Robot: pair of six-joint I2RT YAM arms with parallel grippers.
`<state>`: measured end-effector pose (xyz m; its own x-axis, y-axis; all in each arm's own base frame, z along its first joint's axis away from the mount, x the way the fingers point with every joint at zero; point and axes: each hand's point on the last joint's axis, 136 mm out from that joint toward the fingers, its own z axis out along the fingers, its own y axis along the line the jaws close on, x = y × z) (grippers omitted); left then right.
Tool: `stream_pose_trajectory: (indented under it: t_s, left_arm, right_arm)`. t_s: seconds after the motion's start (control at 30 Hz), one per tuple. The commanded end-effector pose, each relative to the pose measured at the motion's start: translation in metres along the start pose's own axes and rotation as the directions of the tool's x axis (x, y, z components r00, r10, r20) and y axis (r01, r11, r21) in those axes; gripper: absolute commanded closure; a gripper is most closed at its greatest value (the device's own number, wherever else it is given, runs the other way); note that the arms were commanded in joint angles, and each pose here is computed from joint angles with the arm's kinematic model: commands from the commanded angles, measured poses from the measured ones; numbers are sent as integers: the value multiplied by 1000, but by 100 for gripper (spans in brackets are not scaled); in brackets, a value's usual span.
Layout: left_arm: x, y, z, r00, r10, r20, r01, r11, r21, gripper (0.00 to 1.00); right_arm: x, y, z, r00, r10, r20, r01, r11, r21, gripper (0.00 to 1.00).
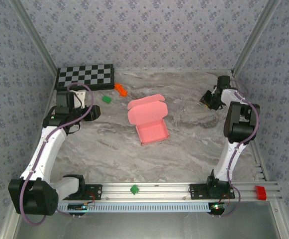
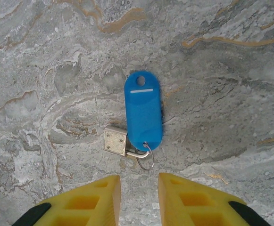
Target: Fold the paper box
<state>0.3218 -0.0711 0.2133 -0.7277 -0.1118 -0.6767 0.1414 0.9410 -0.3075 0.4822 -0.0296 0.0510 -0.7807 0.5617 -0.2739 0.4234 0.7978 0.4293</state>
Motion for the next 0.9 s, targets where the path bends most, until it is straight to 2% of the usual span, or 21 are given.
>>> stream_pose_trajectory:
  t_s: [0.0, 0.4, 0.87]
  left_arm:
    - [0, -2, -6, 1000, 14, 12, -14, 1000, 13, 40]
    - [-1, -2, -8, 1000, 16, 16, -16, 1000, 11, 40]
    - [-1, -2, -8, 1000, 18, 18, -18, 1000, 12, 40]
  right_arm:
    - [2, -2, 9, 999, 29, -22, -29, 1000, 4, 72]
    - [5, -3, 20, 999, 31, -44, -31, 999, 17, 72]
    - [4, 4, 31, 997, 33, -64, -33, 999, -1, 77]
